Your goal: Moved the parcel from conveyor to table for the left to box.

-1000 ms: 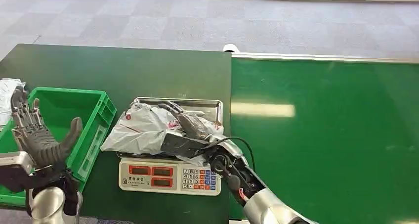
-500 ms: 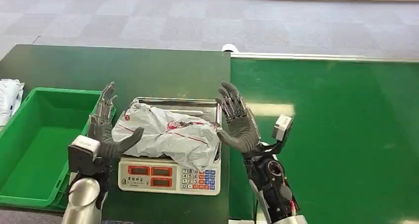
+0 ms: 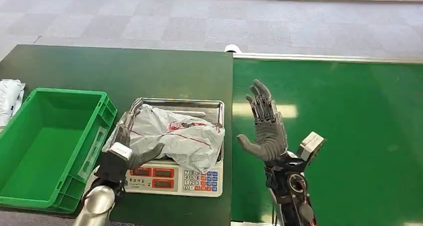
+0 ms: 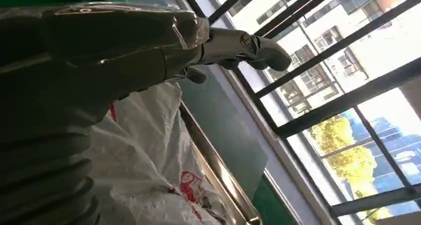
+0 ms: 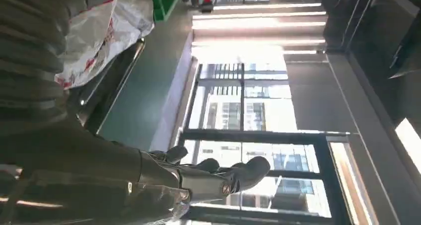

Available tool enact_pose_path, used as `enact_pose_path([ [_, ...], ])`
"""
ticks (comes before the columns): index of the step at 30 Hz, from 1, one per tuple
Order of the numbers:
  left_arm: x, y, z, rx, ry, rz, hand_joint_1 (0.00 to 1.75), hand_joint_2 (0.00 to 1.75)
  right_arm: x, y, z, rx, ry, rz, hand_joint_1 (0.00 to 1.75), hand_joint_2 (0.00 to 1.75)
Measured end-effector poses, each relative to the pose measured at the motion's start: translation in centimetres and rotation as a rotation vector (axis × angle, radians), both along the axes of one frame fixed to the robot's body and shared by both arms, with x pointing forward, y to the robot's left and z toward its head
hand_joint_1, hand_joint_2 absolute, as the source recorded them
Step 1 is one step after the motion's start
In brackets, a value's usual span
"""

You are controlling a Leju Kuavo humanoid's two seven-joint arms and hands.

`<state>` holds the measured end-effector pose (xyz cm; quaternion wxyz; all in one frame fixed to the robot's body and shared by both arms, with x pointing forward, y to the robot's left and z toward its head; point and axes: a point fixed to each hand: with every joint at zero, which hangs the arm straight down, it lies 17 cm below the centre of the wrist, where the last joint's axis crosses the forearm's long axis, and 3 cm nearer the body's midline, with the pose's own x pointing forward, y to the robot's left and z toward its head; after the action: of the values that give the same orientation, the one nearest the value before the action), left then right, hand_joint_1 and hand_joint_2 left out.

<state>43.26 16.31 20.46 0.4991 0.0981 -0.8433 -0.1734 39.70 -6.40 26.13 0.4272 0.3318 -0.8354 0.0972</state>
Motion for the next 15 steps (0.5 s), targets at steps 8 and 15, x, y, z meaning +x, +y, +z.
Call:
enact_pose_path([
  [8,0.2,-0.8,-2.9,0.092,0.073,0.016,0.0,1.75,-2.0,-0.9,2.2,-0.012,-0.084,-0.064,0.0,1.75],
  [15,0.8,-4.4,-12.0,0.449,0.356,-0.082,1.75,1.75,-3.7,-1.3,2.5,-0.01,-0.119,-0.107,0.0,1.75],
])
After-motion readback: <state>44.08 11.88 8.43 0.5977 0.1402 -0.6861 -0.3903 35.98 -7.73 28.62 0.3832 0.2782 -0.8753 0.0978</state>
